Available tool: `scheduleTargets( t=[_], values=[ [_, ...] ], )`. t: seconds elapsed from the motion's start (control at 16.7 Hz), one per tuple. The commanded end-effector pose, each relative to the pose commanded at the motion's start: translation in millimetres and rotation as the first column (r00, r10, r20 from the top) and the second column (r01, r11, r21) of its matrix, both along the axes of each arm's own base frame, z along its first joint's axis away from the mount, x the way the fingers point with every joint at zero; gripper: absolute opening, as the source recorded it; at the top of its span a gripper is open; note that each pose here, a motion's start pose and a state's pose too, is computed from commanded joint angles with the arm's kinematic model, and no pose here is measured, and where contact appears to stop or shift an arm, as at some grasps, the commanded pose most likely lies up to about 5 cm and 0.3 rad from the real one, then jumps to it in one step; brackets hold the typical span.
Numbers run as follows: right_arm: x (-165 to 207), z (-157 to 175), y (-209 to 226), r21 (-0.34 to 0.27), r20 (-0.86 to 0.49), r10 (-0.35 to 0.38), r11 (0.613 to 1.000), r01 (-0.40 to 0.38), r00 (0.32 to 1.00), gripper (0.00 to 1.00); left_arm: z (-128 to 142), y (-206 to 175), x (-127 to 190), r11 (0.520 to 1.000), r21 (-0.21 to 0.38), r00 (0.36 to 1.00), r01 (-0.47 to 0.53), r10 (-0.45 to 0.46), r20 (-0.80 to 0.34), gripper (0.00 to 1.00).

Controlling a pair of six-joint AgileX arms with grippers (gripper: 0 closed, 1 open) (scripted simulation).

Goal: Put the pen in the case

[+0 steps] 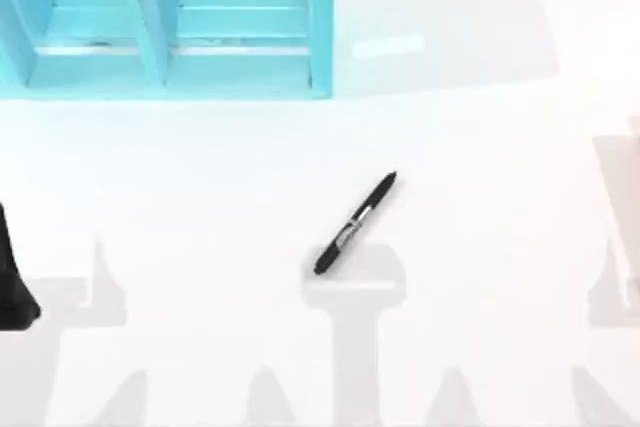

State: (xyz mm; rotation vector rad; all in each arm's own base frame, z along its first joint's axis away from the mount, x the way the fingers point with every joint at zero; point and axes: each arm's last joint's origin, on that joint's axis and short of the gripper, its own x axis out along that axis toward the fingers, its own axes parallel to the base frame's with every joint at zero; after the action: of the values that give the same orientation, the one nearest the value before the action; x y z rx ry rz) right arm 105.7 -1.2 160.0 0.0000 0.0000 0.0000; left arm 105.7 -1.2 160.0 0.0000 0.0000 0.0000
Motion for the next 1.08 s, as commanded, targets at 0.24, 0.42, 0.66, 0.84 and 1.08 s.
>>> scheduleTargets(
  t=[0.24, 0.42, 0.66, 0.84, 1.08],
  values=[
    [0, 6, 0, 0.020, -0.016, 0.004, 1.000, -0.003, 1.000, 1.00, 0, 0, 0, 1.000, 0.000, 1.000, 0.000, 0.000, 0.000, 1.00],
    [3, 30, 1, 0.100, -0.082, 0.014, 0.995, -0.005, 0.997, 1.00, 0, 0, 0, 1.000, 0.000, 1.000, 0.000, 0.000, 0.000, 1.00],
    [26, 80, 3, 0.268, -0.266, 0.037, 0.963, 0.037, 0.963, 1.00, 0, 0, 0, 1.000, 0.000, 1.000, 0.000, 0.000, 0.000, 1.00],
    [71, 111, 9, 0.386, -0.466, 0.067, 0.913, 0.135, 0.882, 1.00, 0, 0, 0, 1.000, 0.000, 1.000, 0.000, 0.000, 0.000, 1.00],
    [155, 119, 31, 0.438, -0.728, 0.110, 0.835, 0.334, 0.677, 1.00, 0, 0, 0, 1.000, 0.000, 1.000, 0.000, 0.000, 0.000, 1.00]
  ],
)
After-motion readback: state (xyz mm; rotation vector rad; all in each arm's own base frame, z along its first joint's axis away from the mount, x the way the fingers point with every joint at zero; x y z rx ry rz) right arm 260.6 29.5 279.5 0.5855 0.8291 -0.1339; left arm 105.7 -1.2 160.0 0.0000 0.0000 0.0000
